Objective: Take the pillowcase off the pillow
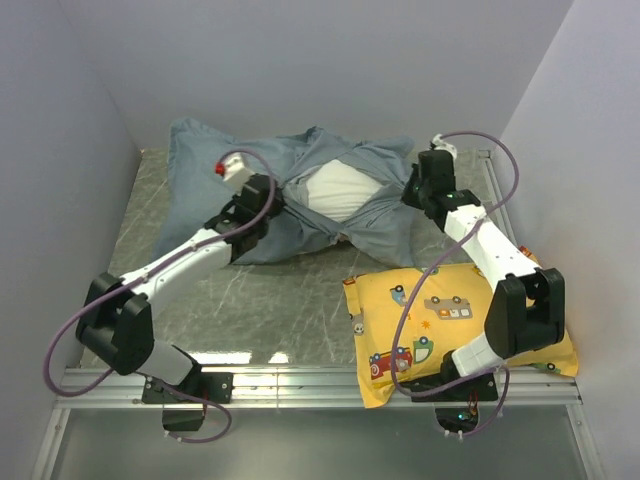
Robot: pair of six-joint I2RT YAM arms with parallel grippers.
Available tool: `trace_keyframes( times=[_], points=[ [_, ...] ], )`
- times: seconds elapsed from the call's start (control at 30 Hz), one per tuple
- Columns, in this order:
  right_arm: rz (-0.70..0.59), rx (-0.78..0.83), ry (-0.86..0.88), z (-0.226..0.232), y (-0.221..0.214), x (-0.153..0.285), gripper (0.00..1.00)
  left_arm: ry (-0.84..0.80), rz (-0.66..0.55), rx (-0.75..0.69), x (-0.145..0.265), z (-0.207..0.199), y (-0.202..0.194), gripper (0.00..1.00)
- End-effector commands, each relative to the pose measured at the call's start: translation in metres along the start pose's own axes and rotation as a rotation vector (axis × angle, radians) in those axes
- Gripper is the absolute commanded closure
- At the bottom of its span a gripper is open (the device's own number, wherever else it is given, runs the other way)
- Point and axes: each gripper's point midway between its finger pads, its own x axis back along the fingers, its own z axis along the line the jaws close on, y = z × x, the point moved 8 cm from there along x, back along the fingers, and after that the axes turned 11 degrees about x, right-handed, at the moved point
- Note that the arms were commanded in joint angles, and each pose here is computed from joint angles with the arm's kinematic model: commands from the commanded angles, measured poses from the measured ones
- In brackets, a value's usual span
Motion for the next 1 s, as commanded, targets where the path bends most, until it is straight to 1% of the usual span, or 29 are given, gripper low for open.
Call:
trace_keyframes(
  times=[0.0, 0.03, 0.1, 0.2, 0.23, 0.27, 0.3, 0.37, 0.4, 0.47, 0.5, 0.6, 0.7, 0.73, 0.77, 0.87, 0.9, 0.93, 0.97],
  points=[
    [0.018, -0.063, -0.161, -0.045, -0.006, -0.009, 1.0, 0.091, -0.113, 0.105, -0.001, 0.04, 0.051, 1.0],
    [0.039, -0.061, -0.137, -0.042, -0.008, -0.014, 1.0, 0.095, -0.112, 0.117, -0.001, 0.046, 0.054, 0.99],
    [0.038, -0.047, -0.062, -0.023, -0.006, -0.017, 1.0, 0.096, -0.103, 0.114, -0.001, 0.051, 0.051, 1.0],
    [0.031, -0.007, 0.004, 0.003, 0.002, -0.013, 1.0, 0.062, -0.007, 0.105, -0.008, 0.053, 0.032, 1.0],
    [0.026, 0.012, 0.03, 0.014, 0.003, -0.009, 0.98, 0.037, 0.025, 0.105, -0.009, 0.049, 0.024, 0.99],
    [0.018, 0.016, 0.043, 0.019, 0.009, -0.004, 0.91, 0.035, 0.042, 0.099, -0.01, 0.049, 0.018, 0.99],
    [0.012, 0.021, 0.052, 0.022, 0.012, 0.001, 0.74, 0.04, 0.058, 0.086, -0.013, 0.05, 0.011, 1.0],
    [-0.03, 0.029, 0.073, 0.029, 0.019, 0.02, 0.57, 0.034, 0.077, 0.061, -0.014, 0.046, -0.001, 1.0],
    [-0.062, 0.032, 0.074, 0.03, 0.025, 0.033, 0.45, 0.032, 0.084, 0.054, -0.014, 0.044, -0.003, 1.0],
    [-0.069, 0.055, 0.083, 0.038, 0.02, 0.046, 0.37, 0.023, 0.096, 0.043, -0.015, 0.039, -0.008, 1.0],
    [-0.084, 0.06, 0.091, 0.041, 0.02, 0.055, 0.31, 0.021, 0.098, 0.043, -0.016, 0.039, -0.009, 0.99],
    [-0.07, 0.104, 0.112, 0.058, 0.0, 0.062, 0.23, 0.01, 0.1, 0.038, -0.017, 0.034, -0.011, 1.0],
    [-0.005, 0.133, 0.127, 0.068, -0.021, 0.049, 0.22, 0.012, 0.099, 0.037, -0.017, 0.032, -0.011, 0.99],
    [0.039, 0.148, 0.114, 0.068, -0.034, 0.039, 0.23, 0.009, 0.083, 0.031, -0.018, 0.028, -0.006, 0.99],
    [0.051, 0.153, 0.114, 0.069, -0.039, 0.034, 0.25, 0.019, 0.072, 0.024, -0.019, 0.027, -0.005, 0.99],
    [0.088, 0.181, 0.058, 0.06, -0.057, 0.019, 0.39, 0.041, 0.037, 0.016, -0.022, 0.023, 0.011, 1.0],
    [0.097, 0.18, 0.031, 0.055, -0.061, 0.016, 0.54, 0.045, 0.034, 0.02, -0.023, 0.024, 0.016, 0.99],
    [0.117, 0.161, -0.013, 0.041, -0.064, 0.007, 0.63, 0.058, 0.028, 0.039, -0.028, 0.027, 0.027, 0.99],
    [0.126, 0.136, -0.019, 0.033, -0.065, 0.003, 0.72, 0.064, 0.02, 0.053, -0.029, 0.03, 0.035, 1.0]
  ],
)
